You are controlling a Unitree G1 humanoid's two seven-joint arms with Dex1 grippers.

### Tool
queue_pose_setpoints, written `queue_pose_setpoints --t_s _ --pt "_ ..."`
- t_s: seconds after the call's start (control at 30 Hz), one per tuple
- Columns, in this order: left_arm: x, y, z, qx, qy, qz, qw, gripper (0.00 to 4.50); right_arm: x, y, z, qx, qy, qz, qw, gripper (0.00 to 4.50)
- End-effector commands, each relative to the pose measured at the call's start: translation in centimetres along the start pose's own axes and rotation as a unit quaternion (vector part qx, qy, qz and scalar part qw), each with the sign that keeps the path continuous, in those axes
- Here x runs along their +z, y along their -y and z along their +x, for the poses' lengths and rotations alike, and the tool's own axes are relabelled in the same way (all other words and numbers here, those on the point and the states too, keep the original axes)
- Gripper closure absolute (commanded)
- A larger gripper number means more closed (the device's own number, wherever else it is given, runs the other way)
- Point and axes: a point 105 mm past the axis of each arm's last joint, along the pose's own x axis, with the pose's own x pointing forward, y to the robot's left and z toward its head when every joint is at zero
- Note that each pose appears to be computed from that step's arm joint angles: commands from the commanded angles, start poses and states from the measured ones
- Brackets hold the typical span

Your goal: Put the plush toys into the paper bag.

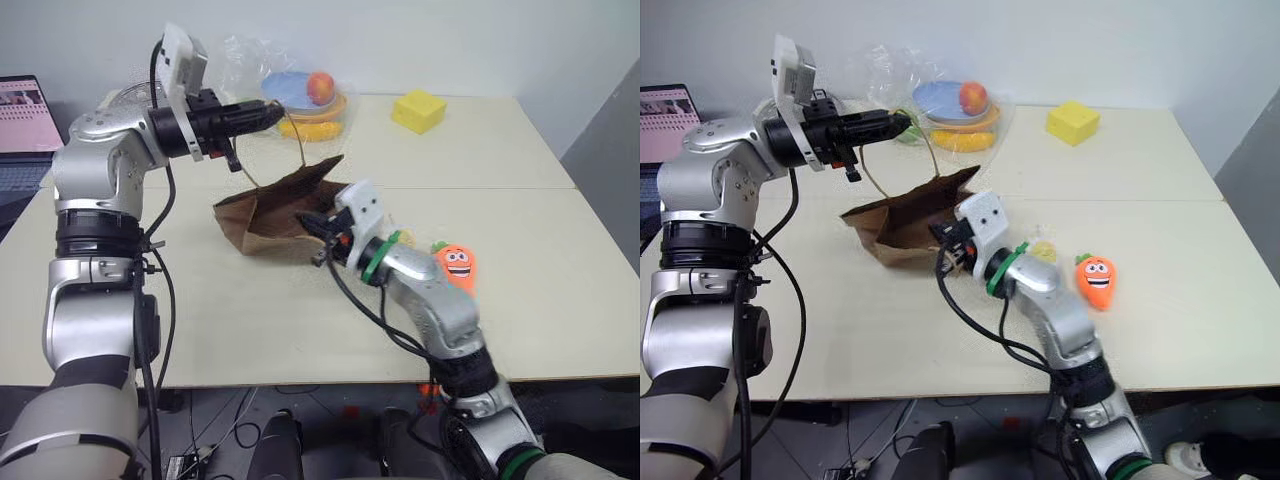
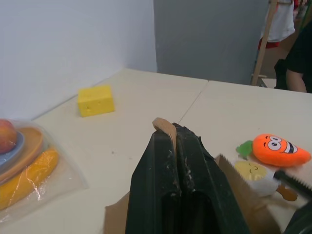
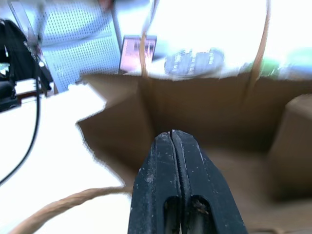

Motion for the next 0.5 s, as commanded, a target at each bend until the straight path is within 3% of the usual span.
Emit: queue_pose_setpoints --t_s 0.03,0.17,0.5 --pt "1.0 0.7 0.1 -0.018 0.001 0.030 0.999 4.50 2.4 0.7 -2.2 -0.020 0.037 0.001 0.999 4.47" --pt "0.8 0.8 0.2 -0.021 -0.001 0.032 0.999 4.50 3.0 1.6 -3.2 -0.062 0.042 -0.004 0.997 4.47" --pt "1.6 1.0 0.7 -0.028 0.005 0.042 0.999 4.50 2.0 2.7 -2.1 -0.116 0.030 -0.047 0.992 4.47"
